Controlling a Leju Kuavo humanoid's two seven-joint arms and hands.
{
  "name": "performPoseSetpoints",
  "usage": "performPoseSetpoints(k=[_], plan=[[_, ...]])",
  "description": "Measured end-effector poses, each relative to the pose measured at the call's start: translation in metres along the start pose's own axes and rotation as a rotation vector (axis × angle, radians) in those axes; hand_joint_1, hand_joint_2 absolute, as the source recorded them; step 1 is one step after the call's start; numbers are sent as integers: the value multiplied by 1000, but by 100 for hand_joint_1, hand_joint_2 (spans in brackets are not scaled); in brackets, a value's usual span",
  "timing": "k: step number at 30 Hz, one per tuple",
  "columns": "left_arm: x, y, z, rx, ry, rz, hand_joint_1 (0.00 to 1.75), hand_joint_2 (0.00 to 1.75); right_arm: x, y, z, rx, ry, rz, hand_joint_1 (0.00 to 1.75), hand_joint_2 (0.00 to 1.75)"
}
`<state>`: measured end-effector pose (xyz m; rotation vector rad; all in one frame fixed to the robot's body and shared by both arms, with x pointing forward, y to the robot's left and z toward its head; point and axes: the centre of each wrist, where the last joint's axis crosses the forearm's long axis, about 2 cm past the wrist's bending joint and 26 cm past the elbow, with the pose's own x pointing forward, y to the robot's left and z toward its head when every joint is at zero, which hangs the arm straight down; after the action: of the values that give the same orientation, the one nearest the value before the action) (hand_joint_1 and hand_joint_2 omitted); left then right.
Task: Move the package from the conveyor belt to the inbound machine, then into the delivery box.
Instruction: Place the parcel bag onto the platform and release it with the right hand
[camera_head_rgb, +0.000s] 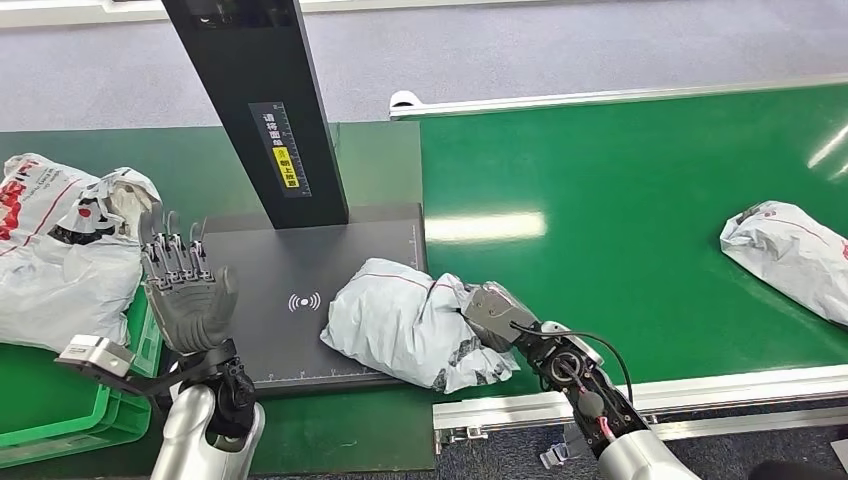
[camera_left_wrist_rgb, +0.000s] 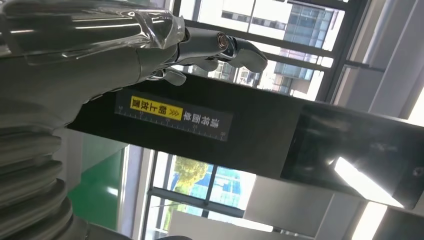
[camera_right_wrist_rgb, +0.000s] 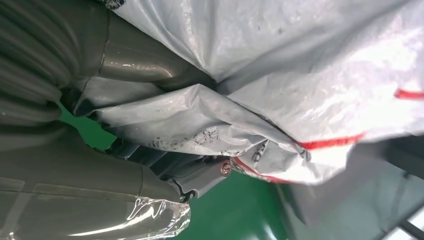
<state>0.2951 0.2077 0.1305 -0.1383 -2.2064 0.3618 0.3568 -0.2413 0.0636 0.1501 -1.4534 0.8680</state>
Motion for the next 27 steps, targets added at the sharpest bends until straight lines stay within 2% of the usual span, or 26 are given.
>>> performPoseSetpoints(k=[6,13,17,21,27], plan=[[-3,-2,3,-48,12,-15,0,175,-13,6,11,38,29,-63,175,175],[-7,-12,7,-118,30,-8,0,175,-11,20,7,64,-134,-31,175,175],[-10,-18,5,-145,38,4,0,175,5,29,-8,43,-188,56,175,175],[-13,-24,3,-177,46,10,0,175,35,31,-33,50,-210,213,175,175],[-18,-34,2,-226,58,19,0,175,73,28,-64,110,-182,339,175,175]])
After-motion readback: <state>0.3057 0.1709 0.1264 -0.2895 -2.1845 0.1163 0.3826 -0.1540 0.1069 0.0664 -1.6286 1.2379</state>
